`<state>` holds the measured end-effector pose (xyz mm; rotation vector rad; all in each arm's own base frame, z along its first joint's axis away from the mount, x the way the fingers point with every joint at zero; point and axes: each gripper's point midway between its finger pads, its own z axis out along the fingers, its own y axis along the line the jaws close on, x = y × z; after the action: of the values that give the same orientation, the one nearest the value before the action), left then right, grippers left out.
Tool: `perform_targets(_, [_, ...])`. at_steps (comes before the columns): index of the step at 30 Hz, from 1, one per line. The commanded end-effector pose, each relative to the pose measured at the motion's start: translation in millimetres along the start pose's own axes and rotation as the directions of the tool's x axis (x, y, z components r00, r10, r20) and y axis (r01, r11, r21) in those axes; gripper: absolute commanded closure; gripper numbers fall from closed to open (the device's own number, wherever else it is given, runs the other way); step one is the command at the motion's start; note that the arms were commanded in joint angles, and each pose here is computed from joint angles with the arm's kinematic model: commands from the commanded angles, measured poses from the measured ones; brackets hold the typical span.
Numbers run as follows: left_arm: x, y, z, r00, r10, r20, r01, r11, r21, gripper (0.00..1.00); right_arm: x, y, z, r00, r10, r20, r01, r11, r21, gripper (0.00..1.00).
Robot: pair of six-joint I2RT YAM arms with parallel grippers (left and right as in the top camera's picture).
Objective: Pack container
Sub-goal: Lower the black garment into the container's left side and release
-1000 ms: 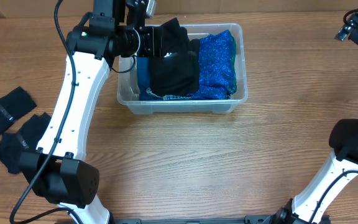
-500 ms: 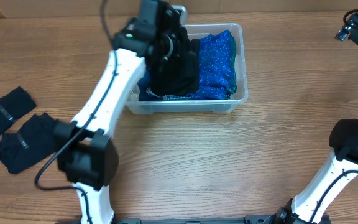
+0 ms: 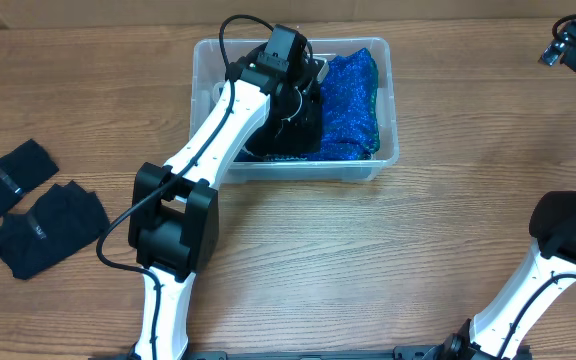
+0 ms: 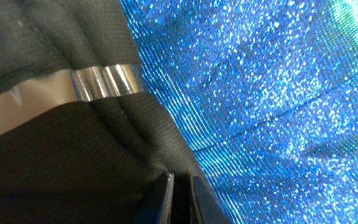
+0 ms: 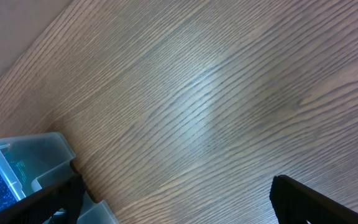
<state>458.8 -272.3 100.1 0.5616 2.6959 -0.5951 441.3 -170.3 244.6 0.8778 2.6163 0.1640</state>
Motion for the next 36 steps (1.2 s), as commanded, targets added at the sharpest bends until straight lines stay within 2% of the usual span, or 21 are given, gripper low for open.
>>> perform_targets(1, [-24,-7,-18,0.997,0.063,0.038,-0.062,0.998,-0.021,0.89,-5,6,-23,0.998,-0.01,0.062,0.011,1.0,-0.017,0.0])
perform_targets(3, [-46,-18,-43,0.992,0.086,0.097,-0.085,0.996,-0.02,0.89,-5,6,-23,0.998,-0.01,0.061,0.011,1.0,-0.017,0.0])
perform_targets(6, [-79,-21,-77,0.971,0.116,0.21,-0.105,0.992,-0.065,0.82,-5,6,-23,0.998,-0.01,0.061,0.011,1.0,-0.017,0.0])
perform_targets(10, [-100,17,-92,0.951,0.138,0.278,-0.05,0.953,-0.3,0.79,-5,6,-23,0.998,-0.01,0.062,0.011,1.0,-0.017,0.0])
perform_targets(13, [-105,35,-90,0.946,0.16,0.284,-0.044,0.926,-0.375,0.8,-5,6,-23,0.998,-0.01,0.062,0.011,1.0,-0.017,0.0])
perform_targets(18, [-104,58,-54,0.956,0.151,0.252,-0.044,0.921,-0.387,0.84,-5,6,-23,0.998,-0.01,0.061,0.011,1.0,-0.017,0.0])
perform_targets(25, [-71,93,29,0.988,0.1,0.116,-0.047,0.92,-0.389,0.85,-5,6,-23,0.998,-0.01,0.061,0.011,1.0,-0.017,0.0])
perform_targets(28, [-60,101,50,0.993,0.088,0.082,-0.05,0.92,-0.389,0.85,-5,6,-23,0.998,-0.01,0.061,0.011,1.0,-0.017,0.0])
perform_targets(33, [-74,93,29,0.988,0.101,0.118,-0.048,0.92,-0.388,0.85,-5,6,-23,0.998,-0.01,0.061,0.011,1.0,-0.017,0.0])
perform_targets(36, [-101,70,-27,0.972,0.128,0.197,-0.044,0.923,-0.383,0.82,-5,6,-23,0.998,-0.01,0.061,0.011,1.0,-0.017,0.0])
